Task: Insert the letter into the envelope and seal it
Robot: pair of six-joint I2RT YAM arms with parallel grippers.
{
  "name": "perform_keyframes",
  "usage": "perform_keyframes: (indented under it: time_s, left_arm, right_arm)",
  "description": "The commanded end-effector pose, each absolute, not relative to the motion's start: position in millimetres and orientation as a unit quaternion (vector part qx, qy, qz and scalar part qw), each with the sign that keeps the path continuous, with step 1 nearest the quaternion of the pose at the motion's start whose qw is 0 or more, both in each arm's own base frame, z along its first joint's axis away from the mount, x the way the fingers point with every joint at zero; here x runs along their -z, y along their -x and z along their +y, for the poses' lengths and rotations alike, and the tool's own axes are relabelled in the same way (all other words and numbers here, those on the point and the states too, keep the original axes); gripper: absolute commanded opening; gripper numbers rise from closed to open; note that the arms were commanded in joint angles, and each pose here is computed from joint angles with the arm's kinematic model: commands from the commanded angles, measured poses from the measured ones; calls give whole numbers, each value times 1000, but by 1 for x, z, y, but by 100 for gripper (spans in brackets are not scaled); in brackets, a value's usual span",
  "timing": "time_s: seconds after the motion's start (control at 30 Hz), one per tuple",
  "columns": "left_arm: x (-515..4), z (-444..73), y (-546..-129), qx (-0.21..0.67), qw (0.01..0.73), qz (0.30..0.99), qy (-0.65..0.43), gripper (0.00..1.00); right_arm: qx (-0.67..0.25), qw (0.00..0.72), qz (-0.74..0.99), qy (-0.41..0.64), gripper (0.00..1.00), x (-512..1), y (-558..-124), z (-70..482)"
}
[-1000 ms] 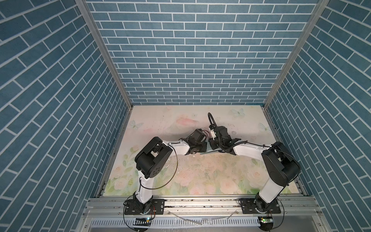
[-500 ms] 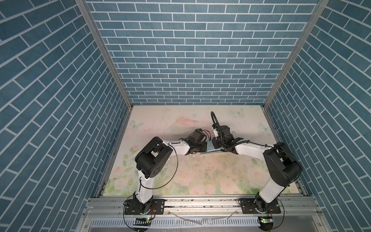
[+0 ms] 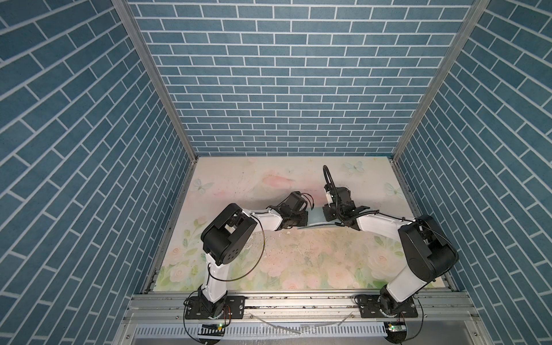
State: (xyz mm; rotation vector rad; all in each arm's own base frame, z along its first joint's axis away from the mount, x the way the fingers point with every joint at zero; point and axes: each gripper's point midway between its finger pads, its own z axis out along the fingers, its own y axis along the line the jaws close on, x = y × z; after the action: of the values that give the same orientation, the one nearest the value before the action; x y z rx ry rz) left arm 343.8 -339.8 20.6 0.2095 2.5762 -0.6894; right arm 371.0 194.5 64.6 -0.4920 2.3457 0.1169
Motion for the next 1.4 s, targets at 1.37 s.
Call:
perform_keyframes:
  time_s: [1.37]
  left_arm:
    - [40,-299,-312,175,154,971,-56,0]
  right_arm:
    - [-142,406,874,225,0,-99,-360,286]
